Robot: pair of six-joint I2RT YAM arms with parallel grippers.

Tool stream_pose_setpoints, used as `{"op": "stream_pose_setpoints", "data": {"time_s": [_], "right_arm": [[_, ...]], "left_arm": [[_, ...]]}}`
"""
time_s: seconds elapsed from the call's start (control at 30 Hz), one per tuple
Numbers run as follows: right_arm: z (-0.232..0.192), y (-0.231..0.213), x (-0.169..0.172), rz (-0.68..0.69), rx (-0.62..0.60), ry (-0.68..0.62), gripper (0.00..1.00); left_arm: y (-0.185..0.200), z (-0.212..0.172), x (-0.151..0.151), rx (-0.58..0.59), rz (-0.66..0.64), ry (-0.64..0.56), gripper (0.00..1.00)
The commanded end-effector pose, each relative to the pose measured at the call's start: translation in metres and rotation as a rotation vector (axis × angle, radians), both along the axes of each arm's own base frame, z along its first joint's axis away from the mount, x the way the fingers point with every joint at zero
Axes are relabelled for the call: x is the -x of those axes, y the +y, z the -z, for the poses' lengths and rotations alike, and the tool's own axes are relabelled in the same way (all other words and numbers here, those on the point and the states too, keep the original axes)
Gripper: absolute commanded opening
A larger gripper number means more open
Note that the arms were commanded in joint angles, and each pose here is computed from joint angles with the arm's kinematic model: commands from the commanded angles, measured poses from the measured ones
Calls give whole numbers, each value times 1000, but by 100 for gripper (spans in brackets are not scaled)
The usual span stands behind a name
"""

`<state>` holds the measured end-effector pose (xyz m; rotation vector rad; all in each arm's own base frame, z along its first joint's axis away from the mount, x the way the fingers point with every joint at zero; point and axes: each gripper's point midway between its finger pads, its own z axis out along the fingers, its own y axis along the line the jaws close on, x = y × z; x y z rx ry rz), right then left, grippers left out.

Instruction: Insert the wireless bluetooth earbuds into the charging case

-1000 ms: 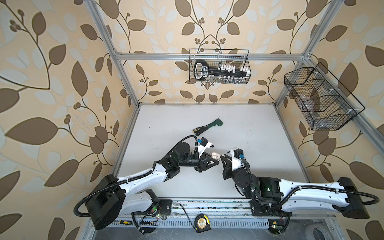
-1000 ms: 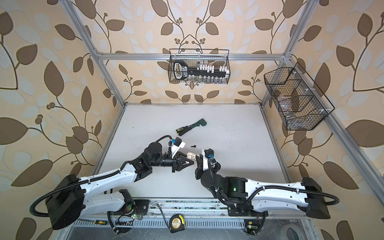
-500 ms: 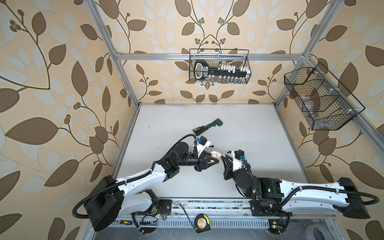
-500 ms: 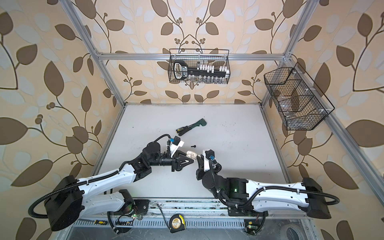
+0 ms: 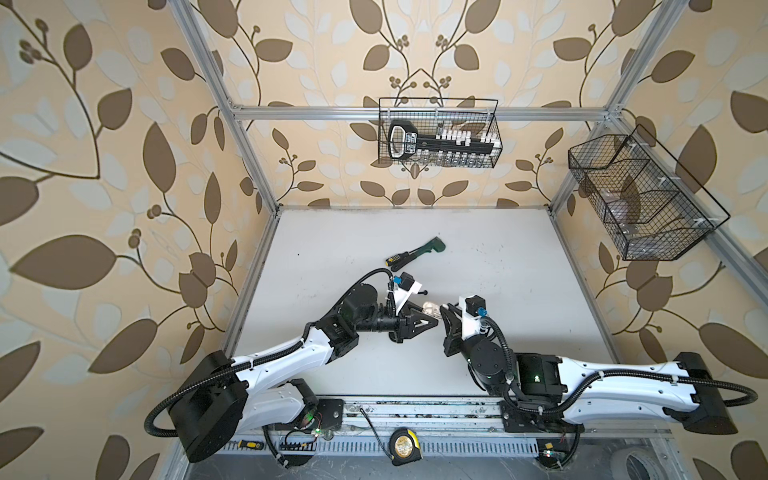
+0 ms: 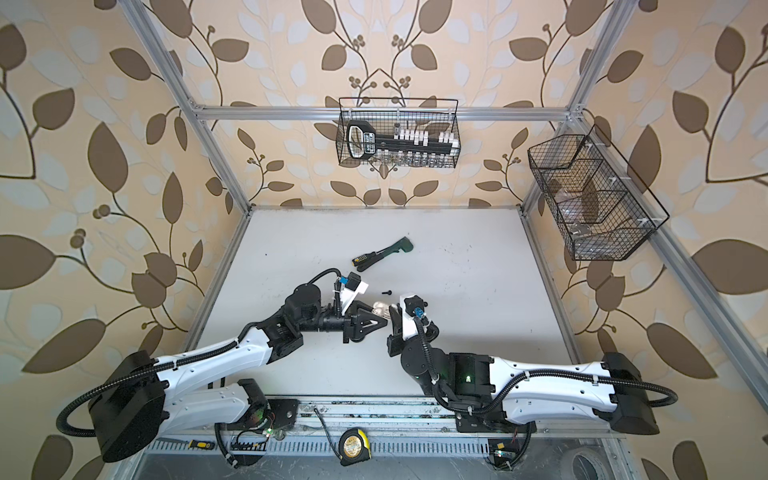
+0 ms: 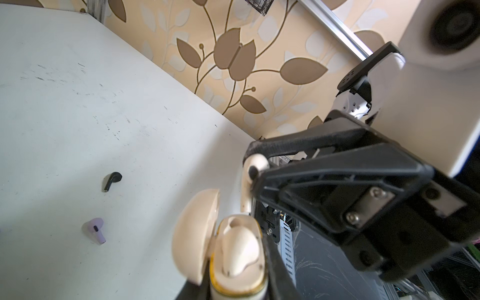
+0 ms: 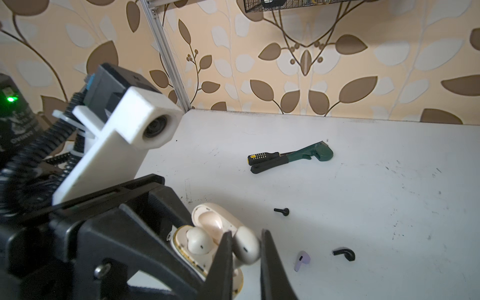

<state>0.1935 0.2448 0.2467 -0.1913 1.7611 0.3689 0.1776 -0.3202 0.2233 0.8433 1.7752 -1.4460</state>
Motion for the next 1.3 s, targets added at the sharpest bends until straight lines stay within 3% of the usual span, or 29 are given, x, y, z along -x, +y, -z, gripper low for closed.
{"op": "stream_pose_setpoints", "data": {"time_s": [0.0,1.07,1.27], "right_arm": [[-7,2,-1,16,5,-12,14],[20,11,9,-77,187,40,15],[20,15,17,-147,220,40,14]], "left_arm": [[1,-22,5,56,22,-72,0],[2,-22,10,46,36,-98,0],[3,-18,17,25,65,-135,0]]}}
